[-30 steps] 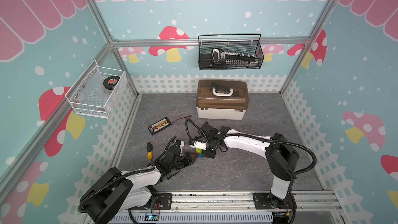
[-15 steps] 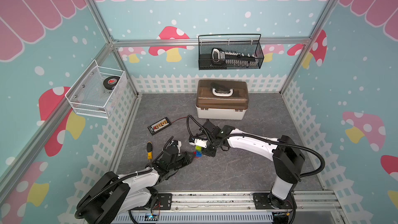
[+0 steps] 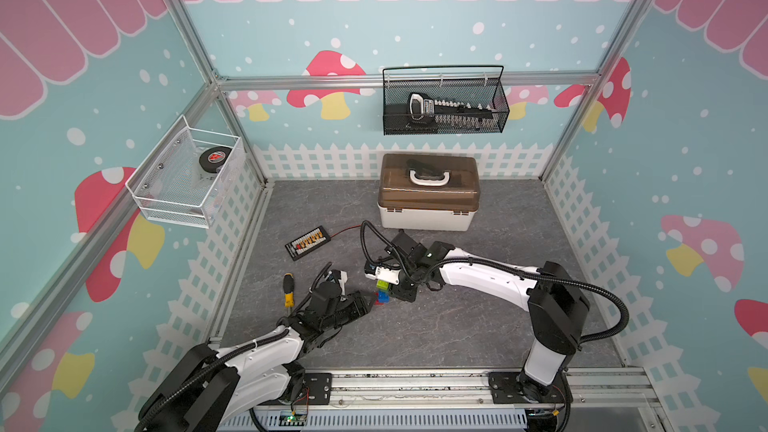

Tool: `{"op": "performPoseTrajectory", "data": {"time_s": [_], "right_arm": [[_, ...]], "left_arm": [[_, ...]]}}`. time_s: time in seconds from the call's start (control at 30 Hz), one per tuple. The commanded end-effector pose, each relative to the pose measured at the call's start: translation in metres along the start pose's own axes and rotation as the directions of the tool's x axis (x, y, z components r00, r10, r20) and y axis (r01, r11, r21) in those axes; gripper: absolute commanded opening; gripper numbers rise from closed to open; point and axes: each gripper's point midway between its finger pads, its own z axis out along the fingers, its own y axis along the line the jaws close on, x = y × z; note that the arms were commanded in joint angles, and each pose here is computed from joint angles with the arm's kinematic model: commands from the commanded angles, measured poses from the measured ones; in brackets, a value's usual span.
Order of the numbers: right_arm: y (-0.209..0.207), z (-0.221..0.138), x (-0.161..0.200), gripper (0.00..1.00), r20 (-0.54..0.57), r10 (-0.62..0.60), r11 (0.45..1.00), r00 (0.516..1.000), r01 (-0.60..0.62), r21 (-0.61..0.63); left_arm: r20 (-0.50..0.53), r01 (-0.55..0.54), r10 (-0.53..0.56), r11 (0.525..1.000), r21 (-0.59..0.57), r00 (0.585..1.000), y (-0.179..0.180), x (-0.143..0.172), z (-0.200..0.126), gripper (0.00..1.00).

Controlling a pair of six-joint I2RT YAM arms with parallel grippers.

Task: Assemble the letter y with lego
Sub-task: Assemble the lego brick with the lego brick.

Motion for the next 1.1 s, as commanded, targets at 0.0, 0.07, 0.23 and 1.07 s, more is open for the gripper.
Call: {"op": "performPoseTrajectory", "data": {"time_s": [0.0, 0.07, 0.23, 1.07], "right_arm": [[-0.003, -0.006, -0.006, 0.25, 0.024, -0.007, 1.000, 1.000, 0.007, 0.017], [-0.005, -0.005, -0.004, 0.25, 0.021, -0.001, 1.000, 1.000, 0.000, 0.020], [-0.010, -0.006, -0.003, 0.25, 0.021, 0.007, 1.000, 1.000, -0.007, 0.028], [-0.007, 0.001, 0.000, 0.25, 0.009, 0.018, 1.000, 1.000, -0.018, 0.003]], "left_arm": [[-0.001, 0.007, -0.007, 0.998, -0.056, 1.000, 0.013, 0.003, -0.005, 0.73], [-0.009, 0.005, -0.005, 0.999, -0.041, 1.000, 0.010, 0.004, -0.004, 0.74], [-0.033, 0.013, -0.013, 1.000, 0.002, 0.999, 0.004, 0.006, 0.005, 0.75], [-0.115, 0.025, -0.032, 0.998, -0.062, 0.993, 0.027, 0.026, 0.020, 0.61]]}}
